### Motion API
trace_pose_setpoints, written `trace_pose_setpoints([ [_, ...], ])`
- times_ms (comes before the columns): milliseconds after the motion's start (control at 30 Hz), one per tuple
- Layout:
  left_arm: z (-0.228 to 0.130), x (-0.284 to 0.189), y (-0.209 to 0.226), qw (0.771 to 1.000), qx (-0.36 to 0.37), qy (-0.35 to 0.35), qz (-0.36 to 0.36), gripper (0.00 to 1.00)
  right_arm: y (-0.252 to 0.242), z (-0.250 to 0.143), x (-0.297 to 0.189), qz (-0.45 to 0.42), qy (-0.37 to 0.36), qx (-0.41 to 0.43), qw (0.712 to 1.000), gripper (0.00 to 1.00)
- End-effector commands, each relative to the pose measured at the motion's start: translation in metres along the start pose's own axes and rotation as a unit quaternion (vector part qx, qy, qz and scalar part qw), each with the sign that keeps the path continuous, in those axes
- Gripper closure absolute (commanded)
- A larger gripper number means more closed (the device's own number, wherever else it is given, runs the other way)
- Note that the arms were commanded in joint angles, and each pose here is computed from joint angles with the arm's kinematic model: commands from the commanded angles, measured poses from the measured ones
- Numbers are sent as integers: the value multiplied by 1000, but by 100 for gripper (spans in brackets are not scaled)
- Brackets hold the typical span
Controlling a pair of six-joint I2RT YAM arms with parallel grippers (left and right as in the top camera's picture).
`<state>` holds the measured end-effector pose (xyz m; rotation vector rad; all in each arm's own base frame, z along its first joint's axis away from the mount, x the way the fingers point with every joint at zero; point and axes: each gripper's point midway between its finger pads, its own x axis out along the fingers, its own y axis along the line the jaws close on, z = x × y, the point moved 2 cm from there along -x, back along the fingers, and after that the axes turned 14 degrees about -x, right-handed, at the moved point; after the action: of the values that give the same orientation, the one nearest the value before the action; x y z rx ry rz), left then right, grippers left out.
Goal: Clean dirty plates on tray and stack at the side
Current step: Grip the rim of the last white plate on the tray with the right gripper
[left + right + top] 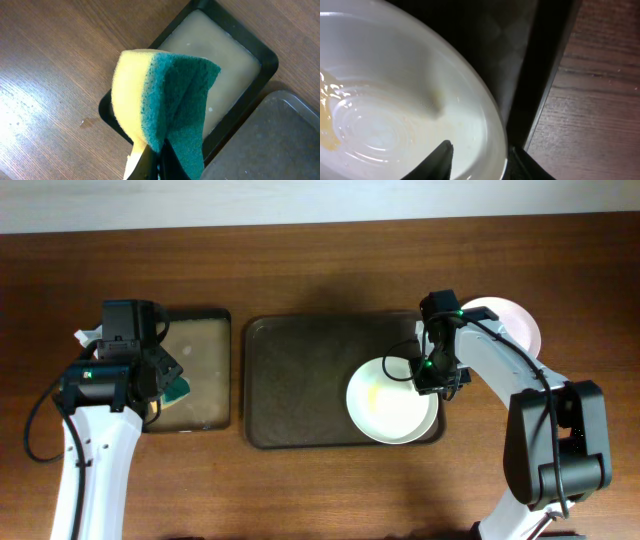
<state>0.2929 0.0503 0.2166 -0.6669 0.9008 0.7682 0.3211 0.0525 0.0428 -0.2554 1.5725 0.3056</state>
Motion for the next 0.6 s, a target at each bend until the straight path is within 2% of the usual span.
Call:
trace_pose_setpoints([
  [0, 1, 1, 1, 1000, -2, 0, 2, 100, 10, -6, 5, 28, 9, 24, 999, 66],
  [100, 1, 1, 1, 1000, -2, 1, 1, 100, 11, -14, 17, 28, 14, 31, 999, 69],
  [167, -3, 1, -4, 1000, 11, 13, -12, 100, 12, -19, 27, 28, 15, 68, 997, 69],
  [267, -10, -1, -19, 996, 54, 38, -58, 100, 15, -23, 35, 34, 16, 112, 993, 69],
  [367, -21, -6, -39, 984, 100, 74, -124, 100, 34, -15, 33, 99, 3, 117, 988, 70],
  [400, -26, -9, -47, 978, 119, 88, -150, 100, 41, -12, 32, 120, -4, 114, 986, 72],
  [433, -31, -11, -52, 972, 134, 98, -169, 100, 46, -9, 31, 132, -9, 111, 985, 80],
  [567, -57, -23, -72, 946, 177, 145, -228, 100, 58, 3, 31, 137, -30, 94, 986, 92],
])
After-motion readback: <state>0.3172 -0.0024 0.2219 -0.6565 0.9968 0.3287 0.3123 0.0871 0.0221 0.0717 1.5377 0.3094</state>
